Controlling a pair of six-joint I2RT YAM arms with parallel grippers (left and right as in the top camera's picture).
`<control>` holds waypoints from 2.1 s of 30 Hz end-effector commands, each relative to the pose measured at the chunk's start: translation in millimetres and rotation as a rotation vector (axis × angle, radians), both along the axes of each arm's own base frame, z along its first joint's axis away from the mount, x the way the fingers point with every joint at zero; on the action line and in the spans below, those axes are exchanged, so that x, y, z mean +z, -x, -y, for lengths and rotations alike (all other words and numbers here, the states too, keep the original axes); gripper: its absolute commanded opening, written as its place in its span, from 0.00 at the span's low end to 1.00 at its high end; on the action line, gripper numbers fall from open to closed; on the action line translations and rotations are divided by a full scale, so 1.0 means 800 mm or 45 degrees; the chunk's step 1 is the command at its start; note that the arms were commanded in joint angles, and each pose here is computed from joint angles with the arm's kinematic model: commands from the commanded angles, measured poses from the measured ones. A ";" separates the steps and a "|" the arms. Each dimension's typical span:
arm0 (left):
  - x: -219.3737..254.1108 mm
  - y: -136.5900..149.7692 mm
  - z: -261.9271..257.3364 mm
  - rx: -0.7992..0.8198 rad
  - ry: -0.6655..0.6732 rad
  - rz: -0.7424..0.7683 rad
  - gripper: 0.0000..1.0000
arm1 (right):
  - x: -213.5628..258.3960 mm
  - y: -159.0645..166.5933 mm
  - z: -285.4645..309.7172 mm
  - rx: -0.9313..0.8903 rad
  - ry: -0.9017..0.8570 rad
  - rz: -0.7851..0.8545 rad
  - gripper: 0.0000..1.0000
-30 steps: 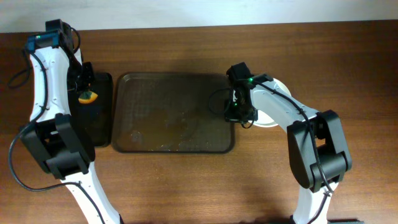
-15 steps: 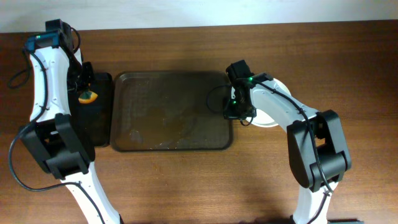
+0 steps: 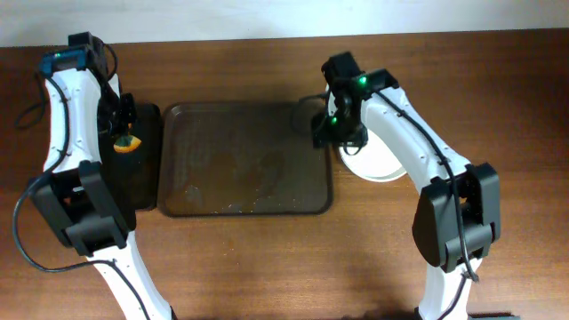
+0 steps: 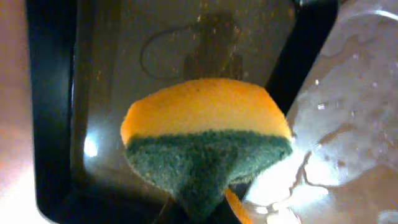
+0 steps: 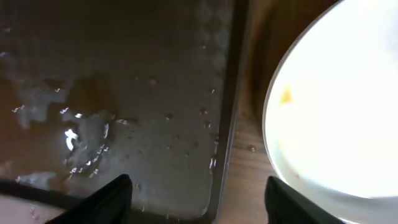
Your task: Clean dirty plates on tray and stack at the side
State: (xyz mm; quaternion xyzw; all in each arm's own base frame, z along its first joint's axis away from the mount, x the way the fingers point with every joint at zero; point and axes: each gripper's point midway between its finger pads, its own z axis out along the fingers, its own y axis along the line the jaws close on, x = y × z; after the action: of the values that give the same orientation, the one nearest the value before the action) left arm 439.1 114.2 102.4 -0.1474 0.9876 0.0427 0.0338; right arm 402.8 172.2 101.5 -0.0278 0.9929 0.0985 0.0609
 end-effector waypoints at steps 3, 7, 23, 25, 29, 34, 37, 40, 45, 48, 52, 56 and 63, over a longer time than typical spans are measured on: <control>-0.025 0.006 -0.019 -0.053 -0.016 -0.003 0.01 | 0.017 -0.002 -0.005 0.032 -0.002 0.013 0.70; -0.034 0.007 -0.027 -0.049 -0.018 0.001 0.01 | 0.015 0.005 -0.002 0.031 0.008 -0.017 0.71; 0.158 -0.013 0.009 -0.102 0.098 0.502 0.94 | 0.183 0.006 0.049 -0.044 -0.022 0.243 0.82; 0.179 -0.007 0.012 -0.108 0.088 0.549 0.99 | 0.223 0.016 0.070 -0.081 -0.014 0.320 0.83; 0.181 -0.006 0.016 -0.114 0.107 0.559 0.99 | 0.287 0.049 0.110 -0.154 0.047 0.481 0.87; 0.181 -0.007 0.016 -0.115 0.107 0.559 0.99 | 0.357 0.109 0.130 -0.183 0.022 0.677 0.98; 0.181 -0.007 0.016 -0.115 0.107 0.559 0.99 | 0.378 0.143 0.128 -0.165 -0.040 0.720 0.98; 0.181 -0.007 0.016 -0.114 0.107 0.559 0.99 | 0.386 0.153 0.121 -0.140 -0.100 0.734 0.99; 0.181 -0.006 0.015 -0.114 0.108 0.559 0.99 | 0.372 0.153 0.144 -0.182 0.044 0.701 0.98; 0.181 -0.006 0.015 -0.114 0.107 0.559 0.99 | 0.382 0.135 0.160 -0.239 0.132 0.790 0.98; 0.181 -0.006 0.015 -0.114 0.108 0.559 0.99 | 0.401 0.130 0.159 -0.139 0.150 0.956 0.98; 0.181 -0.007 0.016 -0.114 0.107 0.559 0.99 | 0.385 0.129 0.168 -0.122 0.120 1.136 0.98; 0.181 -0.006 0.015 -0.114 0.108 0.559 0.99 | 0.249 0.176 0.193 -0.180 0.029 1.462 0.98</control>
State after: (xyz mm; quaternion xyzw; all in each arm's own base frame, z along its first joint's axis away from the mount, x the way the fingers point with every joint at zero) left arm 443.7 101.4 251.0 -0.1133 0.9619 -0.0297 0.2471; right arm 279.9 16.5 340.1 -0.0009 0.8110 0.0413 0.5836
